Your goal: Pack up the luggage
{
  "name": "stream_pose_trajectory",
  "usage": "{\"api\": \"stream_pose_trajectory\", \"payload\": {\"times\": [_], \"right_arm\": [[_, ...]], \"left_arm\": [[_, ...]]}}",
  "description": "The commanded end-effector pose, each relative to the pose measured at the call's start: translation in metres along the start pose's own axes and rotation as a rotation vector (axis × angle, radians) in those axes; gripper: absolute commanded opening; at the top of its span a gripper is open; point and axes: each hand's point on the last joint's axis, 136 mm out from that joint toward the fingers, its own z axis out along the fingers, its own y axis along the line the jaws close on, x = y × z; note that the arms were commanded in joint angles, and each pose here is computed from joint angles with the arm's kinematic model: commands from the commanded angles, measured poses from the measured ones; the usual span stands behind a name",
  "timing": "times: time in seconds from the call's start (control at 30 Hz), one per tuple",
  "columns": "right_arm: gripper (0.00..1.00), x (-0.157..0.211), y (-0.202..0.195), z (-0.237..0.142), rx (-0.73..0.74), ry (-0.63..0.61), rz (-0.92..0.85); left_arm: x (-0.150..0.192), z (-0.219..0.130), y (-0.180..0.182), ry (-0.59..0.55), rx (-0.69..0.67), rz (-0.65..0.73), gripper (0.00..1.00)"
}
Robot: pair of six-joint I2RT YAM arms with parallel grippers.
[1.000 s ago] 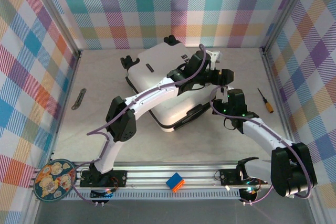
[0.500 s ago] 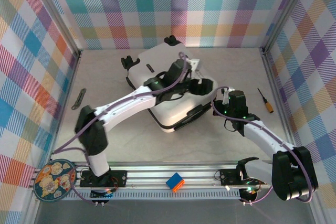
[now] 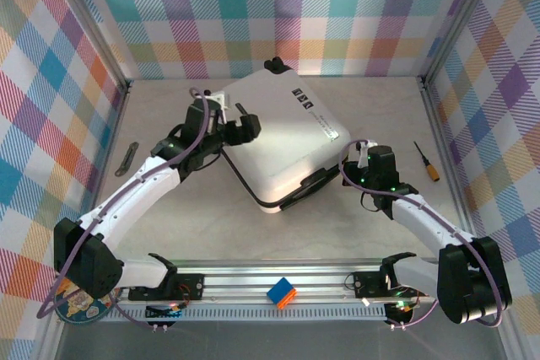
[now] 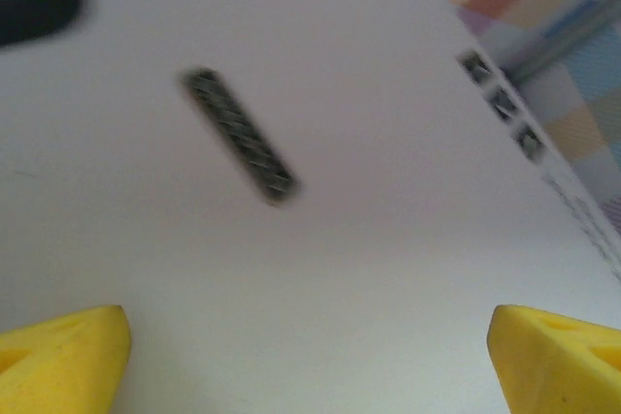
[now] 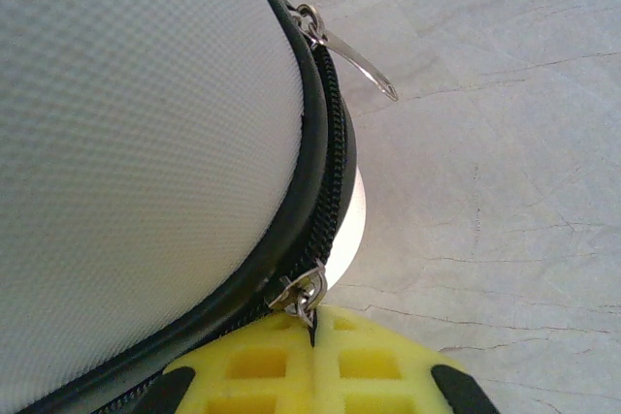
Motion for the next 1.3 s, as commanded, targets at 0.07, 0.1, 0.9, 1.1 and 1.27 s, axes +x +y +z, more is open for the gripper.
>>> {"api": "stream_pose_trajectory", "payload": {"times": [0.07,0.1,0.9,1.1,1.27], "right_arm": [[0.00,-0.038,0.006,-0.014,-0.006,-0.152,-0.021],[0.00,-0.038,0.006,-0.014,-0.005,-0.155,-0.023],[0.00,-0.036,0.009,-0.013,-0.016,-0.151,-0.031],[0.00,-0.037,0.011,-0.014,-0.025,-0.153,-0.036],[0.00,-0.037,0.013,-0.014,-0.031,-0.151,-0.038]], "left_arm": [[-0.026,0.009,0.065,-0.001,-0.147,-0.084,0.96],[-0.032,0.011,0.073,-0.009,-0.157,-0.104,0.96],[-0.083,0.098,0.122,-0.041,-0.072,-0.446,0.77],[-0.087,0.115,0.123,-0.033,-0.065,-0.456,0.61],[-0.089,0.127,0.123,-0.014,-0.049,-0.443,0.36]]}}
